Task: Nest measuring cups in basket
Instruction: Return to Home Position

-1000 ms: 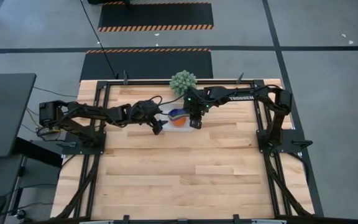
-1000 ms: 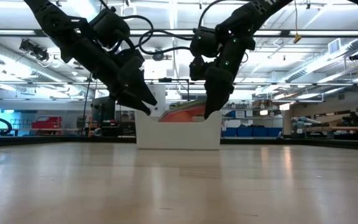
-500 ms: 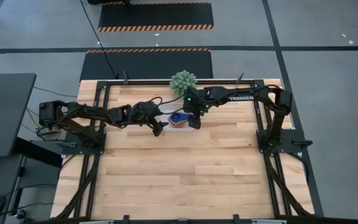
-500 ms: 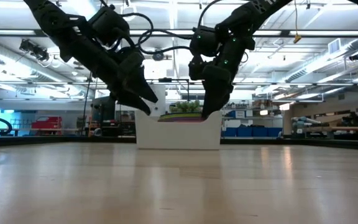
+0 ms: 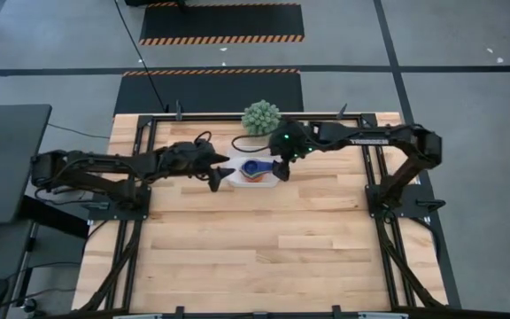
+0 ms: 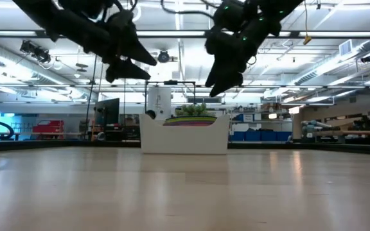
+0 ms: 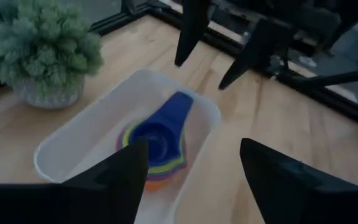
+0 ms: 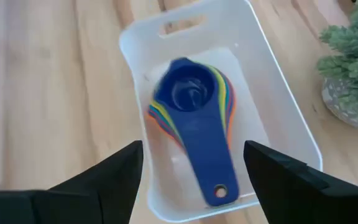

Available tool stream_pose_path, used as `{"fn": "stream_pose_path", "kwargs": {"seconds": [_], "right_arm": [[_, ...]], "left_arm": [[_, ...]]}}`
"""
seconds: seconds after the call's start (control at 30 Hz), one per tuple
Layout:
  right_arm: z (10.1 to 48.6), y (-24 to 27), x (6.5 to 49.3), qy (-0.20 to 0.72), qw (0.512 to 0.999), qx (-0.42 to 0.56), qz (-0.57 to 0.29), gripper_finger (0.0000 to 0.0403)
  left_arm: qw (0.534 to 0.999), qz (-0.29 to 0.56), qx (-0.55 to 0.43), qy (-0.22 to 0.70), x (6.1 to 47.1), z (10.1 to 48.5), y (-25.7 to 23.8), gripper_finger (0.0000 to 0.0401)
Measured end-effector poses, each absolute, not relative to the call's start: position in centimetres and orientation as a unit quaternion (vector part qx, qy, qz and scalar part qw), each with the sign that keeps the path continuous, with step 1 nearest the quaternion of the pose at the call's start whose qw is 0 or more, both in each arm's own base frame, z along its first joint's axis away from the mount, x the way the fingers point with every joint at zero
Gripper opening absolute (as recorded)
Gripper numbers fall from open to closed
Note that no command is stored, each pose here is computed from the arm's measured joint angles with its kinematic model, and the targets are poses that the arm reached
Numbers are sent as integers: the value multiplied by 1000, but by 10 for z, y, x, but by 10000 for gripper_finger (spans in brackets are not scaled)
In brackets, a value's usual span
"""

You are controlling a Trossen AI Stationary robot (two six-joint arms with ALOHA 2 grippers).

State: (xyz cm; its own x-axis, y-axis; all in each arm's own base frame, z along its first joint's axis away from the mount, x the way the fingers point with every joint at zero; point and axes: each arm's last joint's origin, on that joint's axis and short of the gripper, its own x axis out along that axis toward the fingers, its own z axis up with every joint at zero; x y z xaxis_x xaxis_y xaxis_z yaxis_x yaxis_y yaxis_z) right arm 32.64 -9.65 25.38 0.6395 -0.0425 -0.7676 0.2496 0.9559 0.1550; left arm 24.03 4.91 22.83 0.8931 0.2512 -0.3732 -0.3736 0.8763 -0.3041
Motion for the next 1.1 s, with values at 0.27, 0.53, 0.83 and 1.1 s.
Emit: {"fn": "stream_pose_path", "kwargs": {"seconds": [0.27, 0.53, 0.83, 1.1], "right_arm": [[248, -80, 293, 334, 922, 171, -97, 284], [247, -59, 258, 195, 942, 247, -114, 278], [245, -37, 218, 112, 943, 277, -146, 271], [225, -33, 185, 30, 942, 324, -88, 250]], "left_arm": [[949, 170, -206, 166, 221, 242, 31, 217], [958, 149, -205, 134, 198, 263, 10, 169], [970, 127, -177, 109, 166, 281, 1, 135], [971, 147, -174, 68, 148, 292, 10, 93]]}}
